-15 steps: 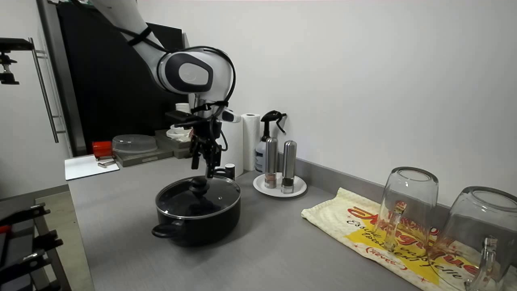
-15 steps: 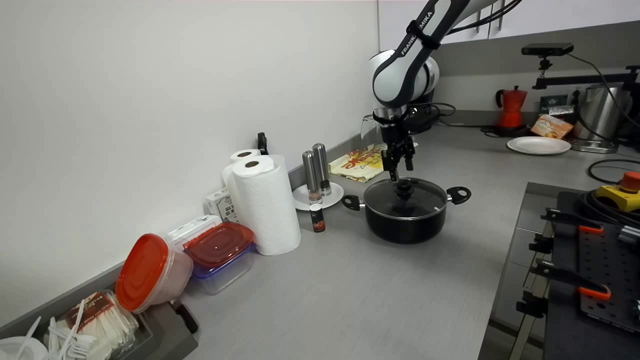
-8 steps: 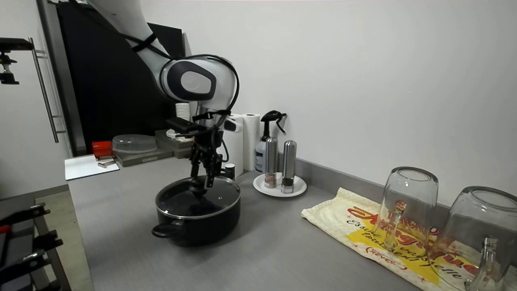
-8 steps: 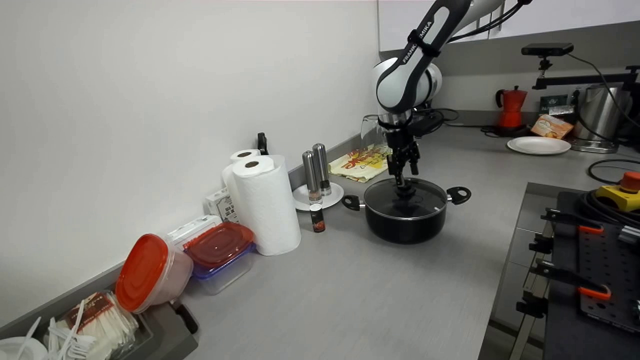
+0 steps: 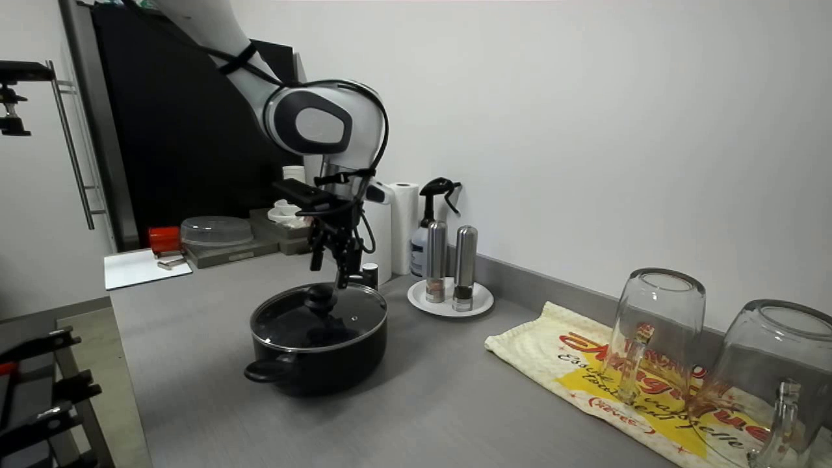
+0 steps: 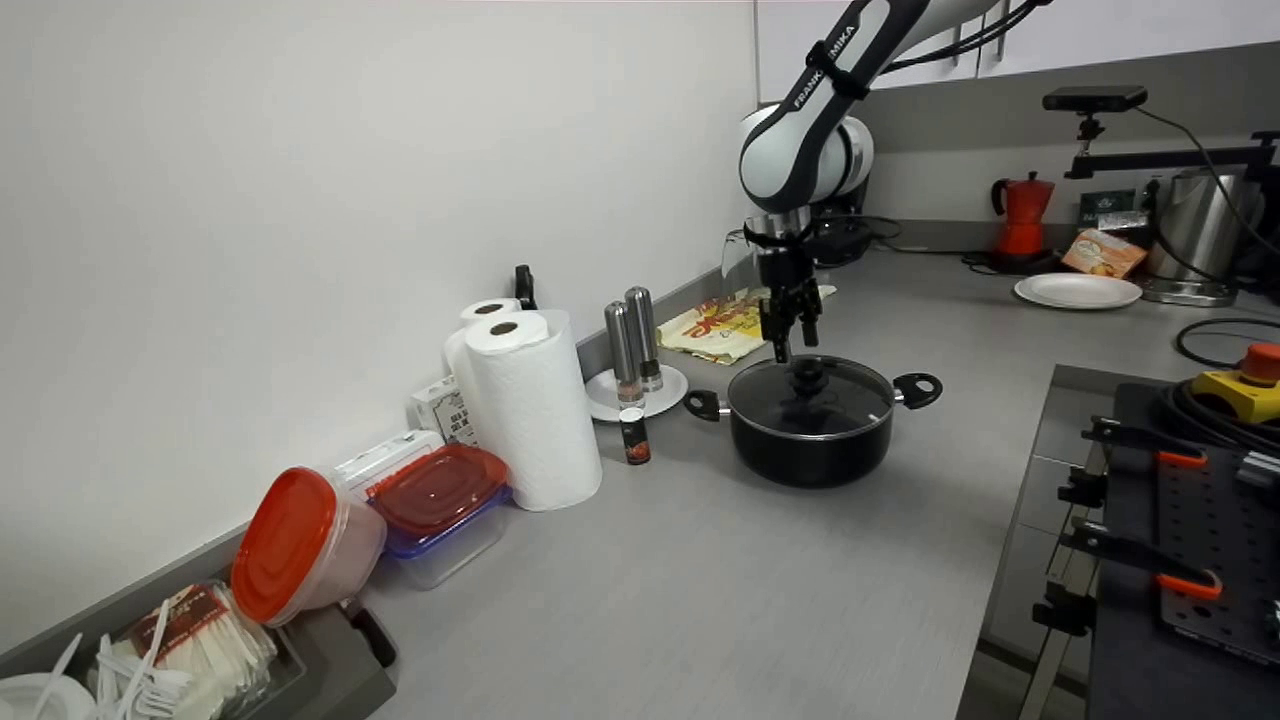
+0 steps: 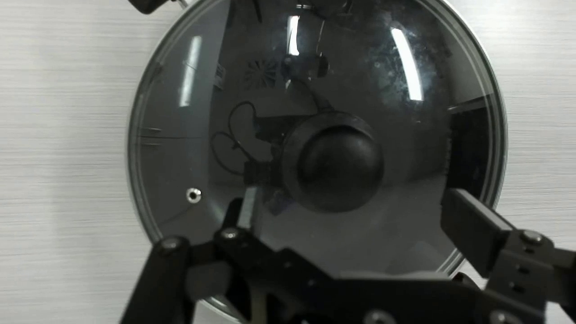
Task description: Take the lid off the pot and put it on the counter
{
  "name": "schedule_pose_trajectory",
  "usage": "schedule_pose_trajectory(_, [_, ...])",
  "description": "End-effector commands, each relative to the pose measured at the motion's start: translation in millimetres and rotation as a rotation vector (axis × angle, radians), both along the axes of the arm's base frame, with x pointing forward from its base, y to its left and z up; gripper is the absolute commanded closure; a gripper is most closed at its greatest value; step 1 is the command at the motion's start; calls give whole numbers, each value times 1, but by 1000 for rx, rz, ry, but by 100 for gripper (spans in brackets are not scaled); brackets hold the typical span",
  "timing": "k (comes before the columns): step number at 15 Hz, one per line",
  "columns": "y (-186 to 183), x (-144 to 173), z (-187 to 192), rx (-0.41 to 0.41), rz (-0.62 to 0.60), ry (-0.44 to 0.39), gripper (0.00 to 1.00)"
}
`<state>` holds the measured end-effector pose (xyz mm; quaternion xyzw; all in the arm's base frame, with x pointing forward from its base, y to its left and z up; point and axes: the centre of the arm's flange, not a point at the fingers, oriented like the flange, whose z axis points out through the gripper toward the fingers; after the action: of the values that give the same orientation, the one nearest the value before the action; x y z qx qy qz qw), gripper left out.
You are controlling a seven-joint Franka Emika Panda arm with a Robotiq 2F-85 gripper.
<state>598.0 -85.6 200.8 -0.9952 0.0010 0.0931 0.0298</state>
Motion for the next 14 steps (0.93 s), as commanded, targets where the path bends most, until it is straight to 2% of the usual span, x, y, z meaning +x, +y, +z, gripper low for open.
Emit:
schedule_pose_trajectory(1, [-2, 4, -5, 22, 8, 16, 0])
schedule_pose_trajectory(9, [-2, 1, -23, 22, 7, 52, 0])
schedule_pose_trajectory(10, [-2, 0, -23, 22, 8, 54, 3])
schedule_pose_trajectory(11, [-2, 0, -24, 23, 8, 55, 27])
schedule_pose_trajectory(13, [-3, 0, -24, 23, 6, 58, 29])
schedule_pose_trajectory(14, [-4, -1, -24, 24, 5, 59, 35])
